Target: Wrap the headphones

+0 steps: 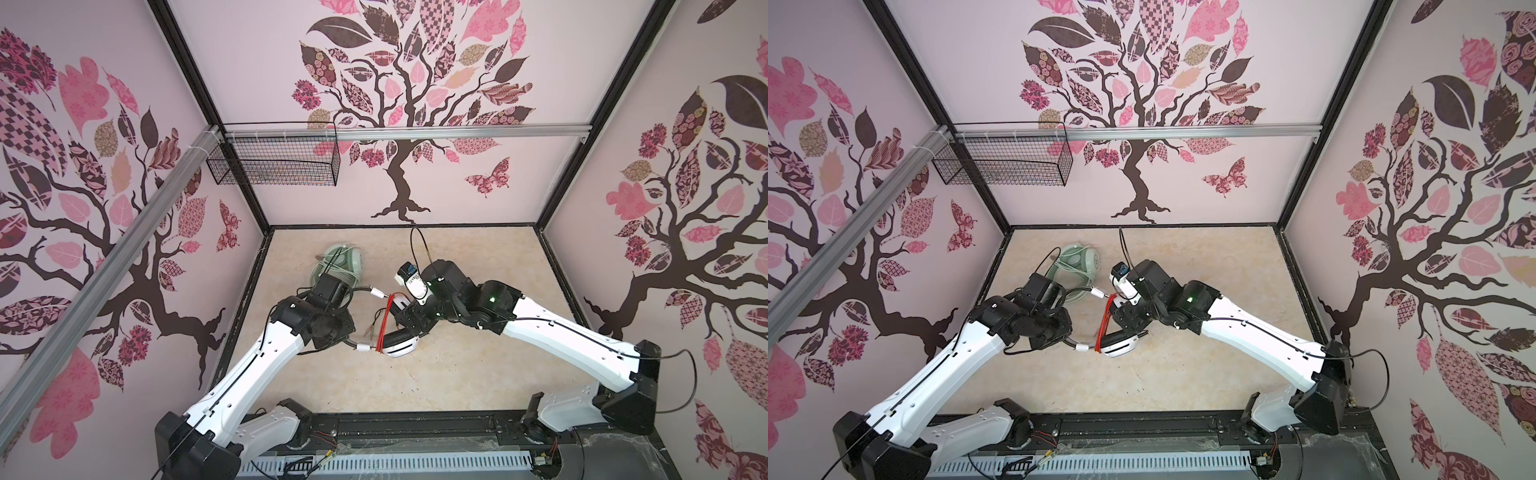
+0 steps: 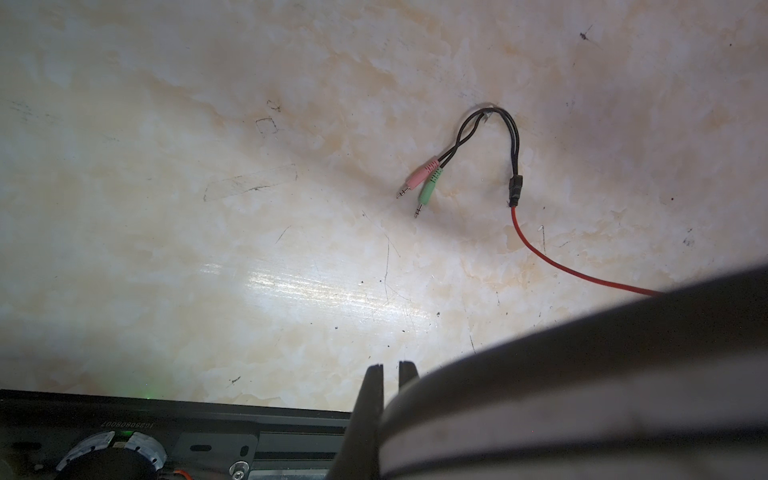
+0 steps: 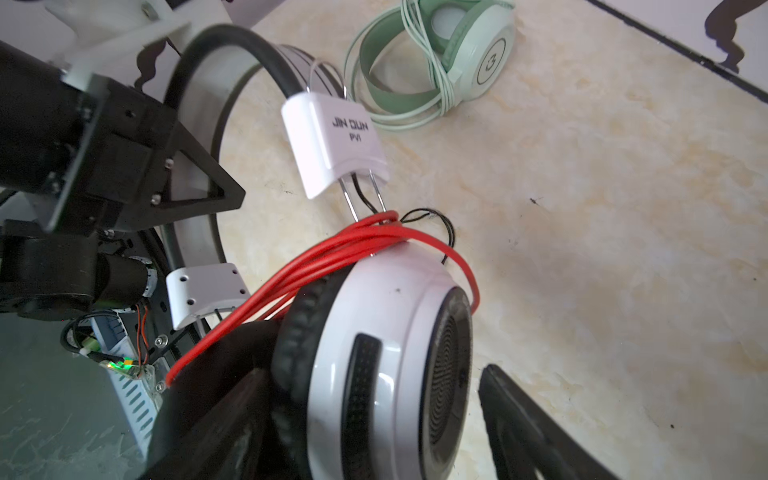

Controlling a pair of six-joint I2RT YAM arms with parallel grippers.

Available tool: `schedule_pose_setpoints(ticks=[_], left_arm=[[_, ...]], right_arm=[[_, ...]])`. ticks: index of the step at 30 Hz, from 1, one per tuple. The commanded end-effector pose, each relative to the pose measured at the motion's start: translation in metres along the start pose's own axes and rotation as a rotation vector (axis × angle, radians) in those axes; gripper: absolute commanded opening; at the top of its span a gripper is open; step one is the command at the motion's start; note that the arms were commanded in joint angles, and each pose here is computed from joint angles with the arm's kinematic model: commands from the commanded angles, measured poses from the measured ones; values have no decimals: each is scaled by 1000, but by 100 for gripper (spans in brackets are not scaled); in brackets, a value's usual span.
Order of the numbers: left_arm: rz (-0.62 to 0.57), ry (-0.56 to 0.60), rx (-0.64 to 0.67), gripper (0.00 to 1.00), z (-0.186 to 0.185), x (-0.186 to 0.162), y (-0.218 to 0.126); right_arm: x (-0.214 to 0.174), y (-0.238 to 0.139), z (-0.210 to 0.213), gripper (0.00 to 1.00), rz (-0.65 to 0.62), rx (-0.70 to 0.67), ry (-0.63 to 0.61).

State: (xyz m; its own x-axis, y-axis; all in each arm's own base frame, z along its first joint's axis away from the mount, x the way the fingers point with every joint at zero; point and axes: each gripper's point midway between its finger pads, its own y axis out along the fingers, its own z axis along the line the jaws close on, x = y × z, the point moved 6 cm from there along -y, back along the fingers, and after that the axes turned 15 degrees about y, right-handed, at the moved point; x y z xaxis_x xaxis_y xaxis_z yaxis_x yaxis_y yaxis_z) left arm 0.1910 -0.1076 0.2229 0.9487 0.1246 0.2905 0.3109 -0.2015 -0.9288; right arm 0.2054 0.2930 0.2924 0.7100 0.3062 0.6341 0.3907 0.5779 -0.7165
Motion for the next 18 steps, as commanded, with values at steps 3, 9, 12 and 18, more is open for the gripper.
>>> schedule_pose_setpoints(ticks=[3,9,12,18], left_arm=[[-61,2,-75,0,-11,9,-10],[-61,4,-19,0,-8,10,-7],[-67,35,100,0,-3,11,-8],[-72,65,261,0,-2,12,-8]], right_arm=[[-1,5,0,78,29,-51,-23],[4,0,6,53,1,-100,-50],[9,-4,14,46,-11,-114,-67],[13,-9,19,40,-30,-165,-93]])
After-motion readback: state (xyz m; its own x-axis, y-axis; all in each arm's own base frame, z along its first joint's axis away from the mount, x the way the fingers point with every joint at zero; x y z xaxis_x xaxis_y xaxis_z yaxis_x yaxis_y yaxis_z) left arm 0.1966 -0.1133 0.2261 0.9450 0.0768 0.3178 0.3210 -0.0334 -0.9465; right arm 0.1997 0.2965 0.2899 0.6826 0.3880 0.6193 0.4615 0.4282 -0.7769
